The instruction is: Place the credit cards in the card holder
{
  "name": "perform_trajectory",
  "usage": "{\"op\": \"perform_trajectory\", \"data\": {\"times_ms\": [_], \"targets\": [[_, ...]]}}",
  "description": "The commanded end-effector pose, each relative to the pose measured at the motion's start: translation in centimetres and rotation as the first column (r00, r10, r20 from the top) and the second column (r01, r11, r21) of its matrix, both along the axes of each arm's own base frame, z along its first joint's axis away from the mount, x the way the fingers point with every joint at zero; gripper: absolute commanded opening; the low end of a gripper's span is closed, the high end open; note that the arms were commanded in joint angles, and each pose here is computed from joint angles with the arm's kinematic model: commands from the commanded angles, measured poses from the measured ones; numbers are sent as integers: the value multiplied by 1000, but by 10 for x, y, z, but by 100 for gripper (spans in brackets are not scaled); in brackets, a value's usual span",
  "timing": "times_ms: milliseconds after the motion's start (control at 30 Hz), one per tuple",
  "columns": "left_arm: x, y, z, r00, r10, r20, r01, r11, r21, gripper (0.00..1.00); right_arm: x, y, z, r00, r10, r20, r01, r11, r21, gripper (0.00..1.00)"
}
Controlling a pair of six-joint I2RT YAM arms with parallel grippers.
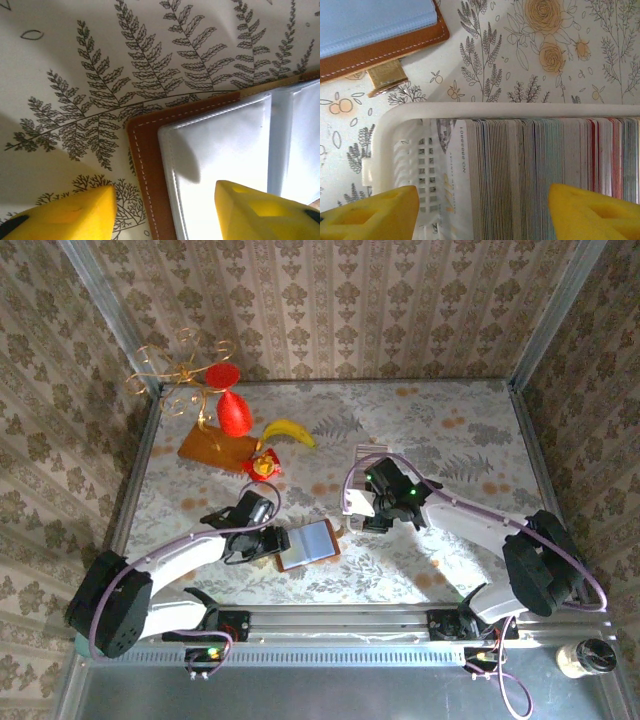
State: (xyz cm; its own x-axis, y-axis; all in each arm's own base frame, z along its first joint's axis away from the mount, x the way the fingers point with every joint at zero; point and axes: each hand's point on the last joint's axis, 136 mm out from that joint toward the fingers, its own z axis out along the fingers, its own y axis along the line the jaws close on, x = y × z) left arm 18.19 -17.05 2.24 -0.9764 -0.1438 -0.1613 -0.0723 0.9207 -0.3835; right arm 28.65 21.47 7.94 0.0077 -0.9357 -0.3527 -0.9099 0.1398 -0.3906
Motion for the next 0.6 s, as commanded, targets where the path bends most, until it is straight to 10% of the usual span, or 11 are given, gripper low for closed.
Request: {"op": "perform_trajectory", "data": {"times_ms": [0,567], "targets": [[2,-13,-3,998,-58,-2,58,998,-16,50,14,-1,-3,998,29,60,-26,998,-49,71],[-25,-6,-26,978,-187,-98,195,977,83,34,23,-7,-1,986,98,135,-77,985,-155,32]]}}
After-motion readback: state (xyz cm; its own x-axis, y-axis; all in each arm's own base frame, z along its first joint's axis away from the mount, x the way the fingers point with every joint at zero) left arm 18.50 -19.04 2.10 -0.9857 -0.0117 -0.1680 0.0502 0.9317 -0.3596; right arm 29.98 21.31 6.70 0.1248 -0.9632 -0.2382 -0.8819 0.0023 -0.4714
